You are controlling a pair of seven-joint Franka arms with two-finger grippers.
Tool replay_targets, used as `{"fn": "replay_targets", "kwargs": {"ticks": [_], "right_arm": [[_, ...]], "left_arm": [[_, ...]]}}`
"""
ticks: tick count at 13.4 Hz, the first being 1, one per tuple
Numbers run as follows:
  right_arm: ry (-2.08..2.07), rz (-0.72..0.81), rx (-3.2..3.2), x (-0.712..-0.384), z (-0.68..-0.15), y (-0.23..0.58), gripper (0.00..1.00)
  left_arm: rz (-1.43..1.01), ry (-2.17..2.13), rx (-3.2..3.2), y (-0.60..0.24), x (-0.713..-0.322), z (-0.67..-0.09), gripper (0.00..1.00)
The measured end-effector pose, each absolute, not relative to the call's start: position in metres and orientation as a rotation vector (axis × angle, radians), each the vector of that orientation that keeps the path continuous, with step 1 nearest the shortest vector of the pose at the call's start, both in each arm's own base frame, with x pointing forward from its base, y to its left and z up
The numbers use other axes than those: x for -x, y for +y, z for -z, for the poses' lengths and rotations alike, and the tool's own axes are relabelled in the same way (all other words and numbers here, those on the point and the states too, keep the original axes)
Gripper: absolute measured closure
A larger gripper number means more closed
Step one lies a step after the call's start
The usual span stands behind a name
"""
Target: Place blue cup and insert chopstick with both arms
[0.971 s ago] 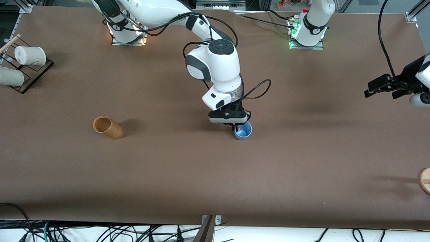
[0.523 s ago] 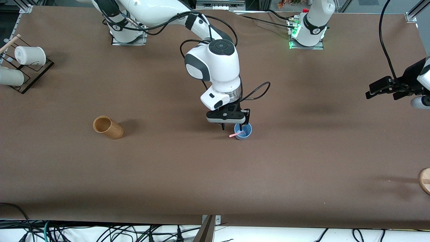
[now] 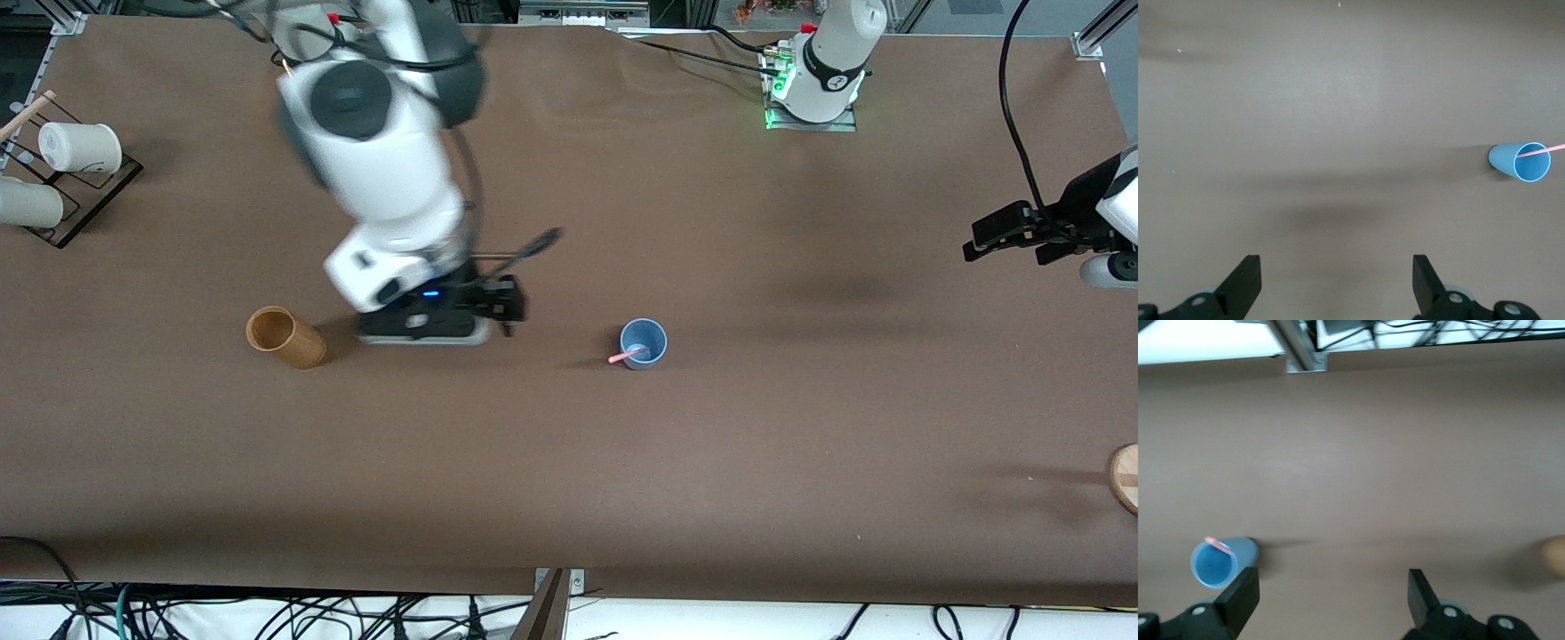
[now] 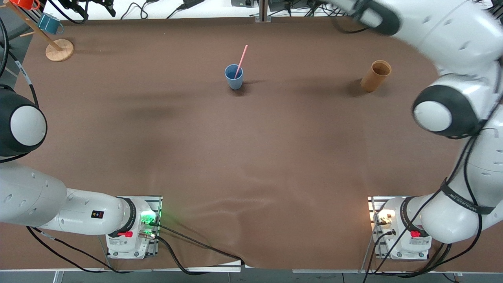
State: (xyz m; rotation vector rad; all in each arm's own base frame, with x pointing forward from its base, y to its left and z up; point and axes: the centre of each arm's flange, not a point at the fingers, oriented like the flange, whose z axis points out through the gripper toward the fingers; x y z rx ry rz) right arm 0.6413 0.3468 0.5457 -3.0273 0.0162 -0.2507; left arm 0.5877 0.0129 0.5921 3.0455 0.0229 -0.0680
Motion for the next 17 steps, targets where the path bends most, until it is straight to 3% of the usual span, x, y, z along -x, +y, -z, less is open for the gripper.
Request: {"fn": "replay_targets", "kwargs": {"ticks": [3, 7, 11, 17], "right_arm": [[-0.118, 0.121, 3.072, -0.639, -0.559, 0.248, 0.01], [-0.229, -0.044, 3.128, -0.592, -0.581, 0.174, 0.0], [-0.222, -0.062, 3.157, -0.561, -0.592, 0.152, 0.0], [-0.189, -0.056, 3.162, -0.561, -0.595, 0.139, 0.0]], "left_arm": [[0.069, 0.023, -3.045, 0.013, -0.588, -0.592, 0.0], [0.069, 0.023, -3.046, 0.013, -0.588, -0.592, 0.0], [0.069, 0.022, -3.046, 0.013, -0.588, -0.592, 0.0], [0.069, 0.022, -3.046, 0.013, -0.588, -0.592, 0.0]]}}
